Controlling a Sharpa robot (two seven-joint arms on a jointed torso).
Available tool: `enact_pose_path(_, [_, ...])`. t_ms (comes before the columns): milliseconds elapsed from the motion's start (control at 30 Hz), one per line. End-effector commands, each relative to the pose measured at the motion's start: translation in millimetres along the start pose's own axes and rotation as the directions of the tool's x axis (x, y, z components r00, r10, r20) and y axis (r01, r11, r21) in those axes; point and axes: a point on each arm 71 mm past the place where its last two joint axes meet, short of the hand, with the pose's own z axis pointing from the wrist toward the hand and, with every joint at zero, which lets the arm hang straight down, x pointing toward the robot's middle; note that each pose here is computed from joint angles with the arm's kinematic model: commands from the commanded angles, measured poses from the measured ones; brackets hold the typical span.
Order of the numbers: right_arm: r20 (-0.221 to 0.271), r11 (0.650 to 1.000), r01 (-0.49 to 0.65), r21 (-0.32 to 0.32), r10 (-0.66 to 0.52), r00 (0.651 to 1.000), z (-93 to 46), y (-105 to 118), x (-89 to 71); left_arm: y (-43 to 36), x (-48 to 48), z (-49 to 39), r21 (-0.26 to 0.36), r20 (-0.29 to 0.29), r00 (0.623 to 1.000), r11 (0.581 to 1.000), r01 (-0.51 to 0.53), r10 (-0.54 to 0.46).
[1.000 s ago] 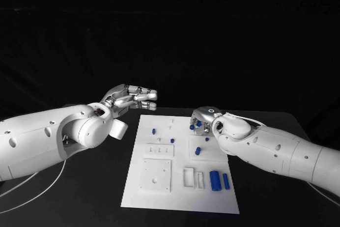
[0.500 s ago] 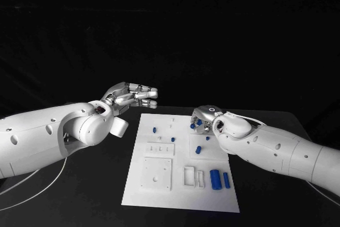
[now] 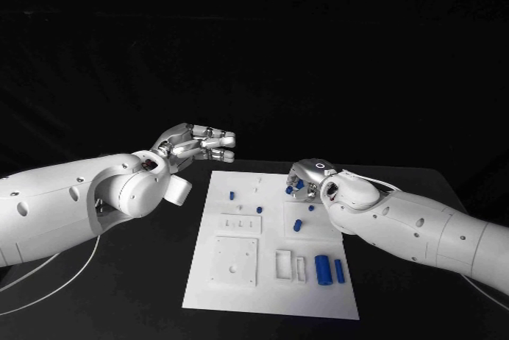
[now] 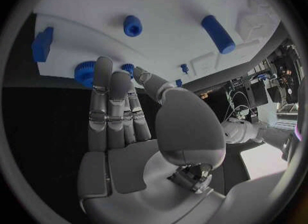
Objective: Assemble the parts on the task board
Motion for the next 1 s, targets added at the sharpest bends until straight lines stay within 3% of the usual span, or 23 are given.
enact_pose_path(33, [0.031, 1.0, -0.015, 0.01, 0.014, 0.999, 0.2, 0.5, -1.8, -2.7, 1.9, 1.2, 0.018, -0.024, 1.0, 1.0, 0.004, -0.003])
enact_pose_path(367, [0.046, 1.0, -0.021, 0.016, 0.02, 0.999, 0.9, 2.5, -2.4, -2.2, 0.8, 2.0, 0.018, -0.028, 1.0, 1.0, 0.004, -0.004])
enact_pose_path(1000, [-0.034, 1.0, -0.001, 0.026, 0.002, 0.999, 5.9, 3.1, 5.3, -2.5, 2.7, 2.8, 0.015, -0.034, 0.999, 1.0, 0.005, -0.005])
